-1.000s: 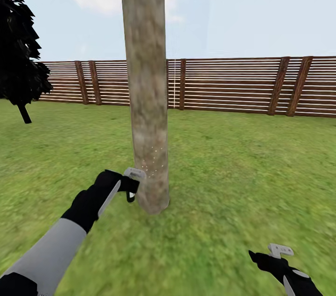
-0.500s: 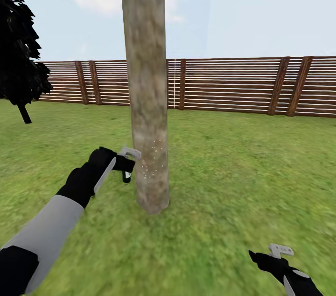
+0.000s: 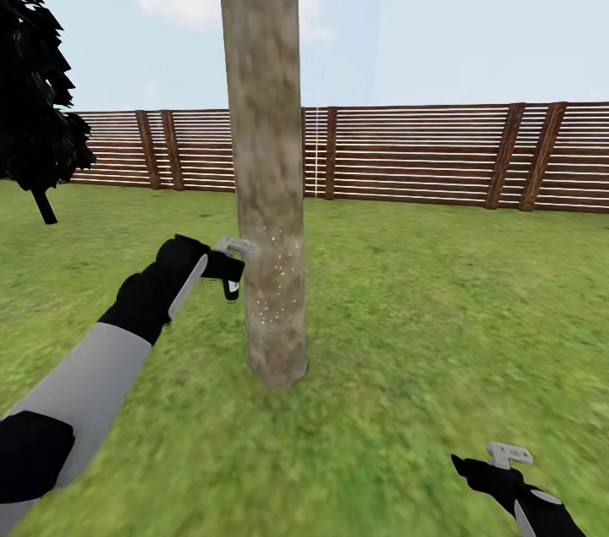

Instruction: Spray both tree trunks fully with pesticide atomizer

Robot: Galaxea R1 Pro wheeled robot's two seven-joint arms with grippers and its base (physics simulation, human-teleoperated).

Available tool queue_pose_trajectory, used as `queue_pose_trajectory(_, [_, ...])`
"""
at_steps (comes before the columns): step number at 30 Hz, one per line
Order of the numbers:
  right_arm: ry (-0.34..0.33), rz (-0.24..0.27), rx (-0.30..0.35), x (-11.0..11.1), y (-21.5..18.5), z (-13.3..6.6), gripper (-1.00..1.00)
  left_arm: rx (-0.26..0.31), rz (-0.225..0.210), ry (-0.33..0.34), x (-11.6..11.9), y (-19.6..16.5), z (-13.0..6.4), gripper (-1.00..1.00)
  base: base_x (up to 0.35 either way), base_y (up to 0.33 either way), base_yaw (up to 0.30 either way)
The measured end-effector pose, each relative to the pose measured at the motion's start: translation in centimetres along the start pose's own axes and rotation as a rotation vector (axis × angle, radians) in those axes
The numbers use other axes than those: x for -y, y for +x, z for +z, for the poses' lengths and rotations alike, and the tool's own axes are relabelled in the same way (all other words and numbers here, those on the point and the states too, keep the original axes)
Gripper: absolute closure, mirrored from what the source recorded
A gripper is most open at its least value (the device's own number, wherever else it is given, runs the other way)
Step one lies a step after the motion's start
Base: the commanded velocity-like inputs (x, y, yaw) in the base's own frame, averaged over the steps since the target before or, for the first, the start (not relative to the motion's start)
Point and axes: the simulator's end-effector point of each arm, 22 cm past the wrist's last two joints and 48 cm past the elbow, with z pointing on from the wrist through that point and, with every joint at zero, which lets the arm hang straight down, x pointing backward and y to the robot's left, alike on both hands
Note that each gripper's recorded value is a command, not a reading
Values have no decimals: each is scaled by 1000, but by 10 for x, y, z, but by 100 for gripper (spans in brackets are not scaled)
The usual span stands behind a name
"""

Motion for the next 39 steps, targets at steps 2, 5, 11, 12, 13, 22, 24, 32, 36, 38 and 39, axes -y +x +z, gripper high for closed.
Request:
queue_pose_trajectory(2, [0,0,0,0,0,0,-100,9,1,-3,-2,-7,-3,100,0,0,0])
queue_pose_trajectory(5, [1,0,0,1,0,0,-100,27,6,-19,-11,-20,-9,100,0,0,0])
queue_pose_trajectory(11, [0,0,1,0,-1,0,-100,70,9,-52,-32,-50,-24,100,0,0,0])
queue_pose_trajectory(12, [0,0,1,0,0,0,-100,79,10,-55,-33,-56,-27,100,0,0,0])
queue_pose_trajectory(13, [0,0,0,0,0,0,-100,86,11,-56,-34,-61,-30,100,0,0,0])
queue_pose_trajectory(22, [2,0,1,2,-1,0,-100,129,13,-60,-43,-102,-48,100,0,0,0])
queue_pose_trajectory(24, [1,-1,0,1,0,0,-100,137,13,-64,-45,-108,-51,100,0,0,-74])
queue_pose_trajectory(32, [-1,-2,0,-1,0,0,-100,143,11,-81,-56,-117,-57,100,0,0,-132])
queue_pose_trajectory(36, [0,-2,0,-1,0,0,-100,131,3,-130,-87,-109,-62,100,0,0,-6])
queue_pose_trajectory(38, [0,-2,0,-1,0,0,-100,124,-6,-140,-103,-103,-65,100,0,0,-1])
queue_pose_trajectory(39, [-1,-2,0,-1,0,0,-100,122,-9,-130,-108,-101,-67,100,0,0,0])
